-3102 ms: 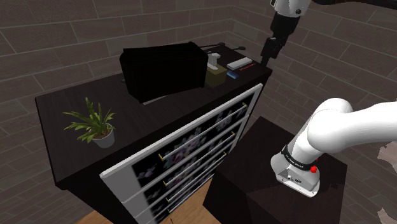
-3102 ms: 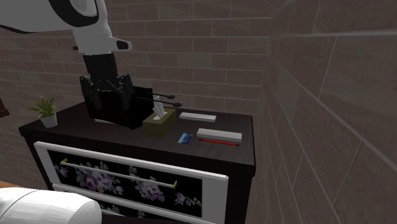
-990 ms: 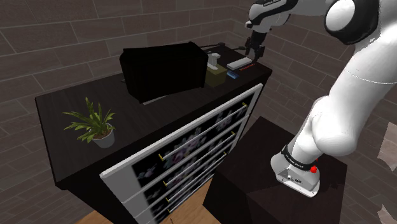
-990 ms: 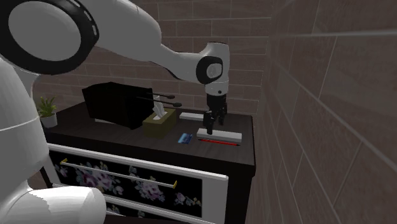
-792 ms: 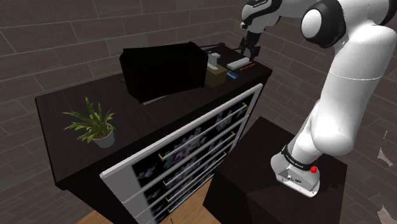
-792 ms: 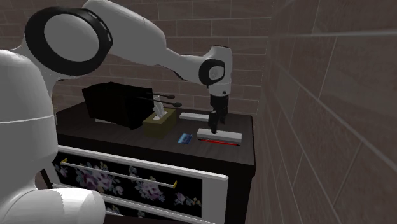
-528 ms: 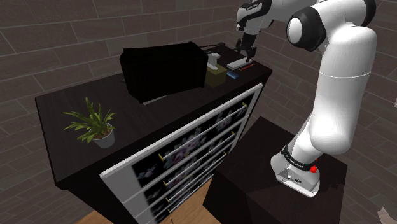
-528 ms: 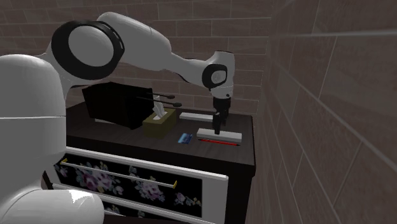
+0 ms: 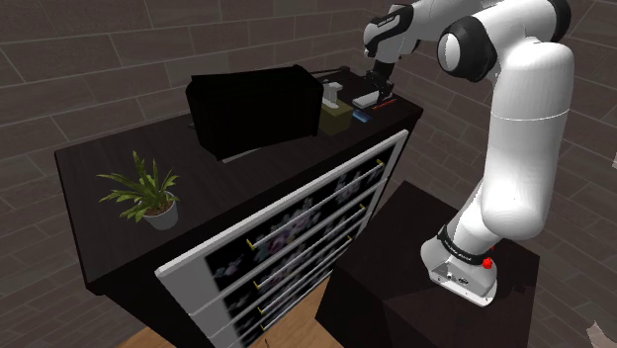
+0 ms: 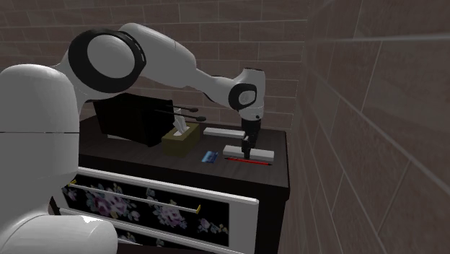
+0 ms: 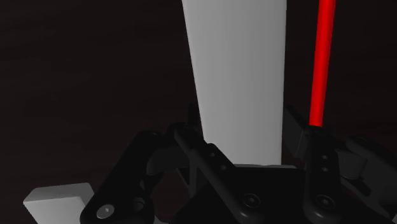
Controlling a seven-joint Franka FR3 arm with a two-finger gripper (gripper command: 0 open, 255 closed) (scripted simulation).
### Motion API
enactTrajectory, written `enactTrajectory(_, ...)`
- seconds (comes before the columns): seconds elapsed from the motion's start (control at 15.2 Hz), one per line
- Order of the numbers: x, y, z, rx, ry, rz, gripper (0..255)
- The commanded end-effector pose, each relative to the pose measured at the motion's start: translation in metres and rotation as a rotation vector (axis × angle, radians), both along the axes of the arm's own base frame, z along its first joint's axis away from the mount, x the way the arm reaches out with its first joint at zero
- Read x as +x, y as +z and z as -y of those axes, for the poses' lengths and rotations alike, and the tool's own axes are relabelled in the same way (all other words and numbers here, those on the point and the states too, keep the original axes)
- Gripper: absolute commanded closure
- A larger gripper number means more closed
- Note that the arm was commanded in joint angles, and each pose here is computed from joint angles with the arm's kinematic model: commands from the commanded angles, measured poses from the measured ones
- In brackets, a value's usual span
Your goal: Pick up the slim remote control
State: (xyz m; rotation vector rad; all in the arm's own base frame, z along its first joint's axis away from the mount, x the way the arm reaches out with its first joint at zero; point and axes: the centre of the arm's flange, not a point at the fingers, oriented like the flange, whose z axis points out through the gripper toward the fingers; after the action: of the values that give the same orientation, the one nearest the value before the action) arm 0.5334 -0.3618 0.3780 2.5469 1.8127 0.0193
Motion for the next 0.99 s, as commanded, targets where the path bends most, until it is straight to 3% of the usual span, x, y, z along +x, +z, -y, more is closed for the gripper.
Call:
enactTrajectory(0.0, 0.000, -0.001, 0.000, 0.000, 0.000, 0.000, 255)
enactTrajectory(0.53, 0.000, -0.001, 0.000, 0.000, 0.000, 0.000, 255)
enactTrajectory(0.92, 0.000, 0.031, 0.000, 0.000, 0.000, 0.000, 255)
